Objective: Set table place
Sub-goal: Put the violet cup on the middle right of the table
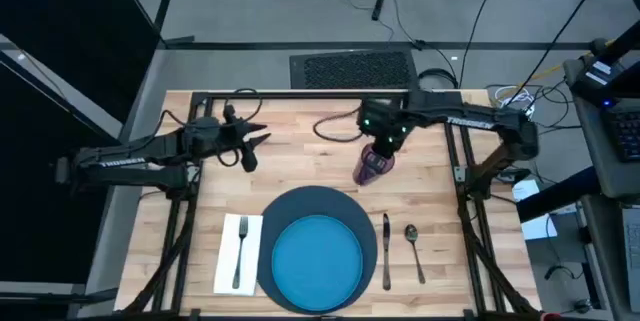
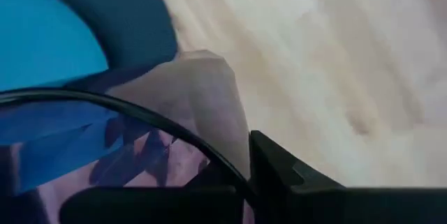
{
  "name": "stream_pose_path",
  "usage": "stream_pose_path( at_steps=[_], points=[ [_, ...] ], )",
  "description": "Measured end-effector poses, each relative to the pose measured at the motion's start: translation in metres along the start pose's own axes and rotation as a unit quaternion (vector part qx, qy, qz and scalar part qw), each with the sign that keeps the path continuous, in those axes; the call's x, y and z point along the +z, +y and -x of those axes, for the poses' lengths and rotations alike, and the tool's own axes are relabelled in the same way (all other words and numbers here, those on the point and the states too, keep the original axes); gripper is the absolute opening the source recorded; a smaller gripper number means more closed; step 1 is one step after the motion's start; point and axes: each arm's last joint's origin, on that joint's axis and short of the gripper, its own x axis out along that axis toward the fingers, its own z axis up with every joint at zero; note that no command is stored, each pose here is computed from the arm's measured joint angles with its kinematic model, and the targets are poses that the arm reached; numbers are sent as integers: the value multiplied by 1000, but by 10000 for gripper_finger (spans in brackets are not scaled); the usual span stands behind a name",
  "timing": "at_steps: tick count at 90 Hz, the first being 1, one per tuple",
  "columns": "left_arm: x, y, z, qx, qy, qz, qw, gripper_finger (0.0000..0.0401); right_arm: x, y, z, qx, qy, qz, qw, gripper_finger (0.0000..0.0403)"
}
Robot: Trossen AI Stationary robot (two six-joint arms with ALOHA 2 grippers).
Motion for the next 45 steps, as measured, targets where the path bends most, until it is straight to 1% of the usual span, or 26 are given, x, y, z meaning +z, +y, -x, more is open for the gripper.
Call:
stream_pose_path(
  at_steps=[7, 13, 23, 31, 45],
  points=[
    [-1, -1, -2, -6, 6, 6, 1000, 107, -10, -2, -22, -7, 31, -7, 999, 0],
    [-1, -1, -4, -6, 5, 11, 1000, 107, -17, -5, -34, -20, 54, -15, 998, 0],
    [2, -1, -6, -5, -11, 13, 1000, 107, -19, -3, -44, -21, 47, -11, 999, 0],
    [4, -1, -8, -4, -23, 15, 1000, 107, -20, 1, -46, -17, 40, -9, 999, 0],
    [5, -1, -8, -3, -26, 16, 1000, 107, -20, 5, -48, -36, 29, -3, 999, 0]
  ],
)
